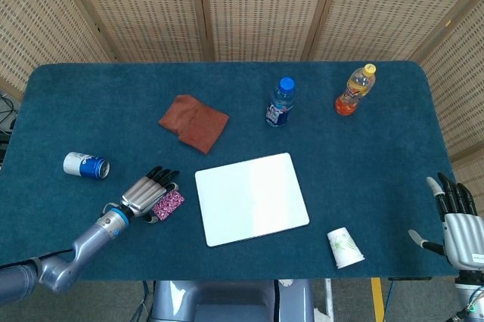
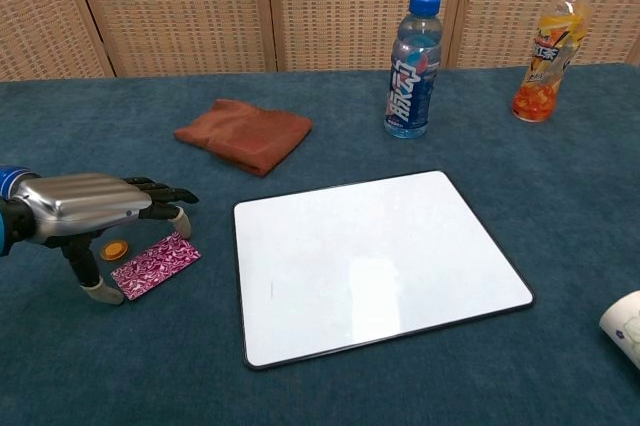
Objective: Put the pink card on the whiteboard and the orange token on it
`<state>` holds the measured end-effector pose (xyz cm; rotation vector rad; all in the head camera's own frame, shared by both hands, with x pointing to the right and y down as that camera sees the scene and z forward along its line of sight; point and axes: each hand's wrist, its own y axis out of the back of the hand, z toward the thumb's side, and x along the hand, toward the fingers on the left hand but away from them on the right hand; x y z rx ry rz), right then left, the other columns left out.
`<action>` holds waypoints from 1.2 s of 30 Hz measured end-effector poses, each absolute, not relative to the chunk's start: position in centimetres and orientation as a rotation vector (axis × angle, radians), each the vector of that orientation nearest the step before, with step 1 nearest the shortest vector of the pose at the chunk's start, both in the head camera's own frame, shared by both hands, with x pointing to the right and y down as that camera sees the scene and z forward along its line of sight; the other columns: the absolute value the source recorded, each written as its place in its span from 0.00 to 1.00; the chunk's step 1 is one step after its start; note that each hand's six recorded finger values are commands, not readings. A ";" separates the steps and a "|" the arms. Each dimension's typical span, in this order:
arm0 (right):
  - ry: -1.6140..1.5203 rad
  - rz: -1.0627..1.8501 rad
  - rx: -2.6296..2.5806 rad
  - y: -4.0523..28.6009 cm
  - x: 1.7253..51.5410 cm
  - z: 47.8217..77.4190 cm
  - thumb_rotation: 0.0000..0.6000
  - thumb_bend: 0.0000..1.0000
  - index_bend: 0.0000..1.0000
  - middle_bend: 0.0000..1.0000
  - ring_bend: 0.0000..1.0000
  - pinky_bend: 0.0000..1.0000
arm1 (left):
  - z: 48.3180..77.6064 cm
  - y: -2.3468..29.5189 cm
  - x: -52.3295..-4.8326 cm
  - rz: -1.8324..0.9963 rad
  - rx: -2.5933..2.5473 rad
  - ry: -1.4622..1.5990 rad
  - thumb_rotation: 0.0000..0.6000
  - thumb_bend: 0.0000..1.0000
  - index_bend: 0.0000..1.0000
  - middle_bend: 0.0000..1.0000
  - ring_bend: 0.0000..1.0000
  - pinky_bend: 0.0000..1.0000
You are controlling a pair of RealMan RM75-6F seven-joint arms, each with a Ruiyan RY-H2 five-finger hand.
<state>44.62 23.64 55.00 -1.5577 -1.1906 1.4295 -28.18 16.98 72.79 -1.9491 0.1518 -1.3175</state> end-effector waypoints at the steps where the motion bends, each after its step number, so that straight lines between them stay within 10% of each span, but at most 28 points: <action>1: -1.190 1.429 -1.558 23.6 44.6 55.0 1.00 0.05 0.03 0.00 0.00 0.00 | 72.8 17.0 -28.2 -1.319 -1.947 0.152 1.00 0.10 0.59 0.00 0.00 0.00; 36: -1.194 1.430 -1.563 23.7 44.7 55.0 1.00 0.05 0.03 0.00 0.00 0.00 | 69.0 14.3 -28.4 -1.284 -1.906 0.258 1.00 0.12 0.60 0.00 0.00 0.00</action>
